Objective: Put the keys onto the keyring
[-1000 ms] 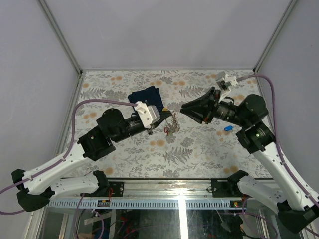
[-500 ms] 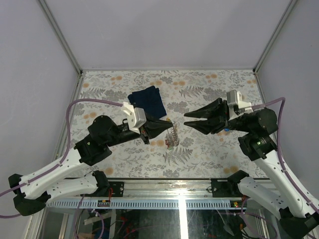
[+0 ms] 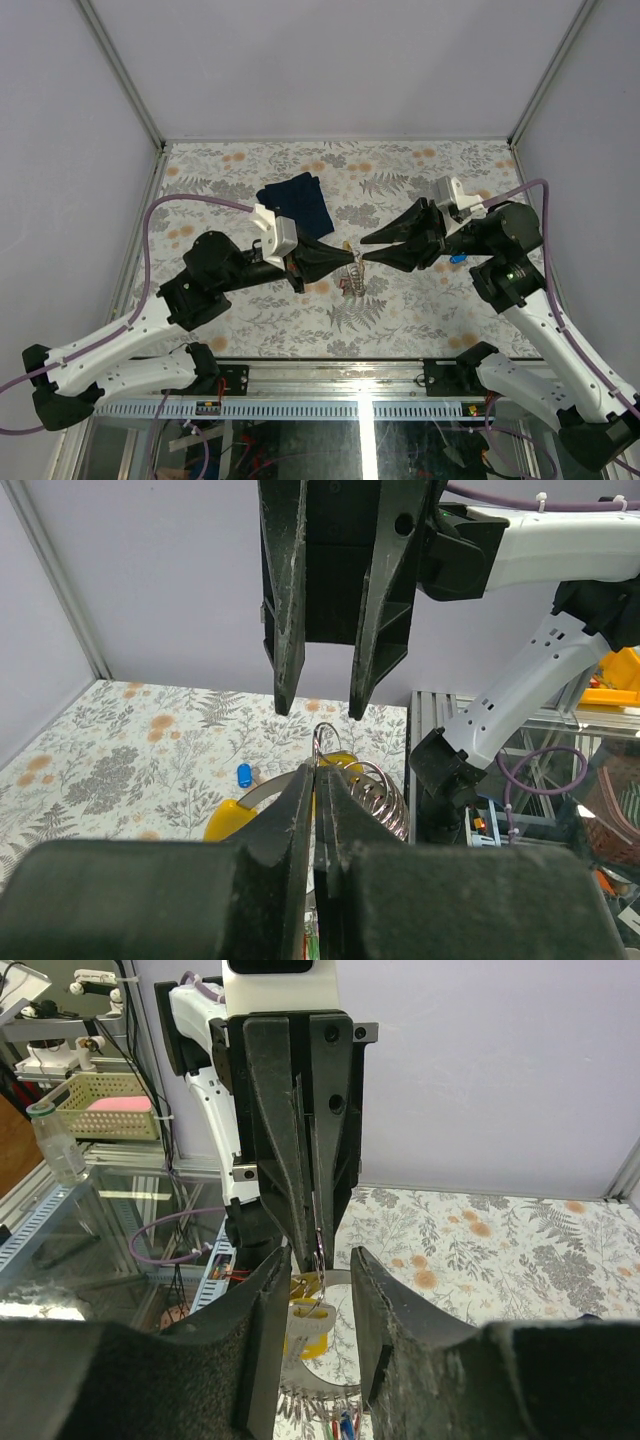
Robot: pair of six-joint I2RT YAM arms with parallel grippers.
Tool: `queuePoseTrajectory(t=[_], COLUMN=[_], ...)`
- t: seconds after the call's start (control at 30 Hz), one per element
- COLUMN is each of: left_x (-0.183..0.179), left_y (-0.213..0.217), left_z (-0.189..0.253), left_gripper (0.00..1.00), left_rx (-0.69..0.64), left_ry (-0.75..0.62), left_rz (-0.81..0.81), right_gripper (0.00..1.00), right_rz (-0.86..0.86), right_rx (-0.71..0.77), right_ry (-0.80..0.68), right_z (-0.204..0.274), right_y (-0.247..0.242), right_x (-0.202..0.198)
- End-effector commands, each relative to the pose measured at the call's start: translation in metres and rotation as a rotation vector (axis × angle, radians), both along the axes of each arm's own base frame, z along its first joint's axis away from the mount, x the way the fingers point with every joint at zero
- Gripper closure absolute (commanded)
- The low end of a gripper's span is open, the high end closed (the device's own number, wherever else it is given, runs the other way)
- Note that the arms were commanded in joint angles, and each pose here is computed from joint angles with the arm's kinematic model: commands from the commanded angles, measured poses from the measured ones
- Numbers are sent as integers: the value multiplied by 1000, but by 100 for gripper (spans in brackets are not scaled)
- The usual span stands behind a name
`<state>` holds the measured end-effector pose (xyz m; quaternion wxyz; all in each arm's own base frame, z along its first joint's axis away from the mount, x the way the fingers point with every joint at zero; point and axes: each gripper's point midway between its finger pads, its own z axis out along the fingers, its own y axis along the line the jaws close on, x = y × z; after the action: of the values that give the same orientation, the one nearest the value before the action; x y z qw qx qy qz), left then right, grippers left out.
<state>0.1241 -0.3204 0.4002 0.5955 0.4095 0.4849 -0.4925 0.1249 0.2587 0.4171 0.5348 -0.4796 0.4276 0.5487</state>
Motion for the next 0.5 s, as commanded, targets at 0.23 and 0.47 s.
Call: queuePoseTrajectory(t=[0.23,0.47], left_x=[-10,-12], left_y=[3,2], left_z=[38,41], left_gripper=[100,100], left_rx=[-113,-126], left_ry=[-68,-69], left_rz=[-39,-52], right_gripper=[66,74], right_rz=[42,53], right_rx=[-2,-16], right_ry=[-19,-3], right_z=[-2,-10], right_y=[3,4], right_x=[-7,-9])
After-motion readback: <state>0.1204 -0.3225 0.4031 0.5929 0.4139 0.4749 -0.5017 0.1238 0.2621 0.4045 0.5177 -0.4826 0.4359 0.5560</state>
